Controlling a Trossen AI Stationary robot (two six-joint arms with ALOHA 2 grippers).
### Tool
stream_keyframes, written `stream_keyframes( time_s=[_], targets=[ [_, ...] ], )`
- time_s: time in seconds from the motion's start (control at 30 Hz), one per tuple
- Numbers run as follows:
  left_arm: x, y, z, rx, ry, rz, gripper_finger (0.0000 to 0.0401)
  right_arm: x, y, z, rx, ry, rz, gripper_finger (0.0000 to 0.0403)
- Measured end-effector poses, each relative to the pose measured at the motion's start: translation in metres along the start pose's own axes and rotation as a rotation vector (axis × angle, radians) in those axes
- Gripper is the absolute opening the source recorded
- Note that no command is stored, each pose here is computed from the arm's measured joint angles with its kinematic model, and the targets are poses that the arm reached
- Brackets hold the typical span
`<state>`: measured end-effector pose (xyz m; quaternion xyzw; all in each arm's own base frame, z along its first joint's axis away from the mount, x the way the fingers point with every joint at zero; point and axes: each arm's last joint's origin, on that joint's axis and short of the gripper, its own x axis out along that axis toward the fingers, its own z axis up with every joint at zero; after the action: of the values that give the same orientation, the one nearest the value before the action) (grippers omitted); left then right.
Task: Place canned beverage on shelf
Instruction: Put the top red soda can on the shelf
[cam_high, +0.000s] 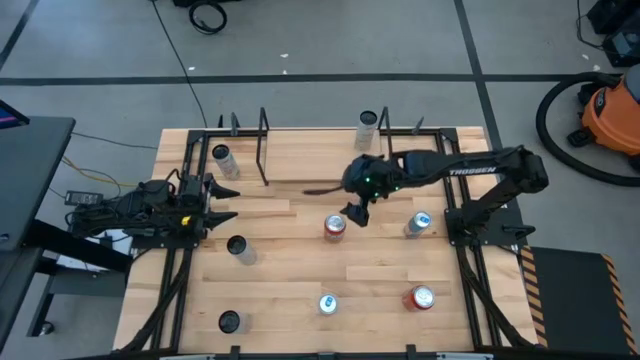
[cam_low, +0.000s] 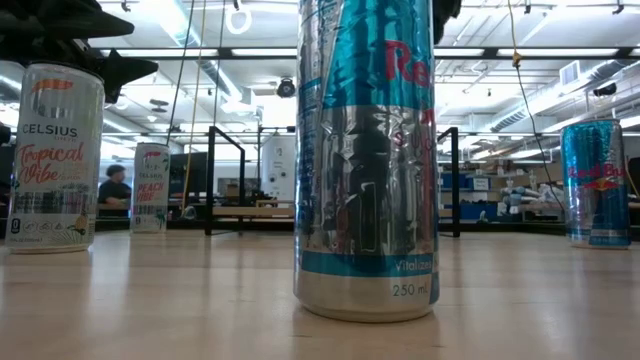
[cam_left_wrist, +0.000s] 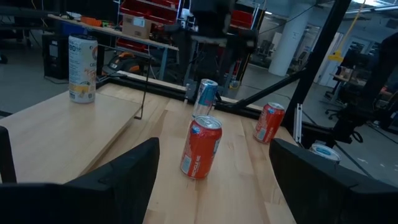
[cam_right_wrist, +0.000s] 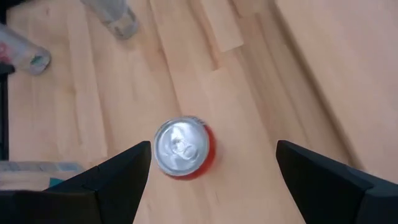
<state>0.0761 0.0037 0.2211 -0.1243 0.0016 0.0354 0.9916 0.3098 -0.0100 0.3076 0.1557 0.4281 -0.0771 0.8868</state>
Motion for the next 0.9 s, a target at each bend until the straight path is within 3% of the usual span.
stream_keyframes(
  time_s=[0.37,0.9],
  targets=[
    [0.000,0.000,0.000,0.000,0.001,0.000,0.0309,0.031,0.008,-0.027,-0.045,-0.025,0.011,0.0355],
    [0.000,0.000,0.000,0.004,0.003,0.001,0.0309,0.037,0.008,-0.031,-0.047,-0.045,0.022,0.0355]
  ],
)
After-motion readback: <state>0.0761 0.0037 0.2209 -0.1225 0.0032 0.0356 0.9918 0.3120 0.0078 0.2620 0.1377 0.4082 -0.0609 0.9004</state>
